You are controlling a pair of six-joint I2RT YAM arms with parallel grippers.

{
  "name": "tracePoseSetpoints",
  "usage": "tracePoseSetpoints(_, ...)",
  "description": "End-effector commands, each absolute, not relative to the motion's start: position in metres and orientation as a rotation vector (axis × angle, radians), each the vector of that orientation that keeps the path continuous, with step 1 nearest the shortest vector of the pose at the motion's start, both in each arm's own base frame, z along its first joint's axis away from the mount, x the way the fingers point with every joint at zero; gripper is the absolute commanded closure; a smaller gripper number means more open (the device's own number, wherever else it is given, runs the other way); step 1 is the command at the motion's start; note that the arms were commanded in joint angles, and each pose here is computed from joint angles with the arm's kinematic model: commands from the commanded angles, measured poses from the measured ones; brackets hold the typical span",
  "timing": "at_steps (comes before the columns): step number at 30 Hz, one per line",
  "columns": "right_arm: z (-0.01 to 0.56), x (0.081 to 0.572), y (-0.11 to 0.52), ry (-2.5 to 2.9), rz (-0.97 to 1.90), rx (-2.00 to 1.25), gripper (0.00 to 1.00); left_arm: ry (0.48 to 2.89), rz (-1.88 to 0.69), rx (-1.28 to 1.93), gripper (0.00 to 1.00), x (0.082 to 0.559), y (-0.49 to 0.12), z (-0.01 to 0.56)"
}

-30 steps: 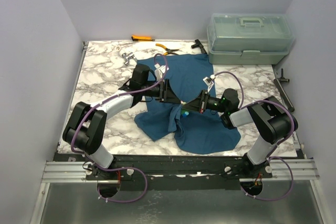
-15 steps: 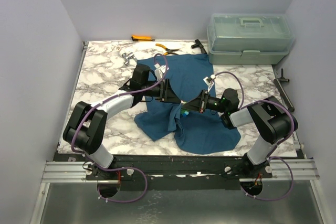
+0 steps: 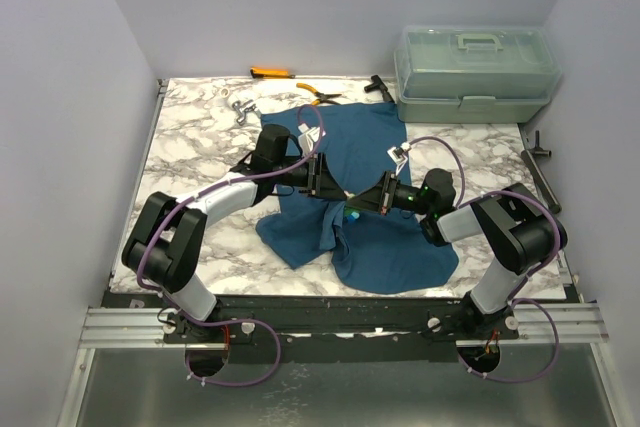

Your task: Remove the brooch from the garment

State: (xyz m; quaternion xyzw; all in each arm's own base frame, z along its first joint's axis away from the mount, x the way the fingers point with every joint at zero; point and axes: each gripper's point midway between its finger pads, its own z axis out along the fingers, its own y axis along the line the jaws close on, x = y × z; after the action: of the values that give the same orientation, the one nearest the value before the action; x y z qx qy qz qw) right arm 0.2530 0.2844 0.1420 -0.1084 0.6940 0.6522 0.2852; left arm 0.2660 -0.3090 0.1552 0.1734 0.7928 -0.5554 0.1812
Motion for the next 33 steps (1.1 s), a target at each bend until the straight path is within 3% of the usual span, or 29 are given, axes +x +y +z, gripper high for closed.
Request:
tracePoseSetpoints(1,0.147,0.260,0.283,1.817,1.723,-0.282,0.99,2.256,-1.529,0.485,0.66,0.272,-0.311,0.150)
tracePoseSetpoints(13,0.147,0.265,0.278,1.811,1.701,-0.263,1.00,2.277,-1.520,0.492,0.74,0.268,-0.306,0.149)
tracePoseSetpoints(17,0.149,0.265,0.276,1.803,1.701,-0.266,1.00,2.269,-1.549,0.496,0.59,0.267,-0.303,0.154)
tracePoseSetpoints(20,0.150,0.264,0.276,1.794,1.704,-0.271,1.00,2.269,-1.554,0.495,0.58,0.265,-0.303,0.155)
tracePoseSetpoints(26,0.152,0.263,0.276,1.786,1.714,-0.279,0.99,2.273,-1.541,0.493,0.70,0.266,-0.302,0.153)
tracePoseSetpoints(33,0.150,0.264,0.275,1.793,1.704,-0.281,0.99,2.222,-1.582,0.522,0.54,0.267,-0.299,0.167)
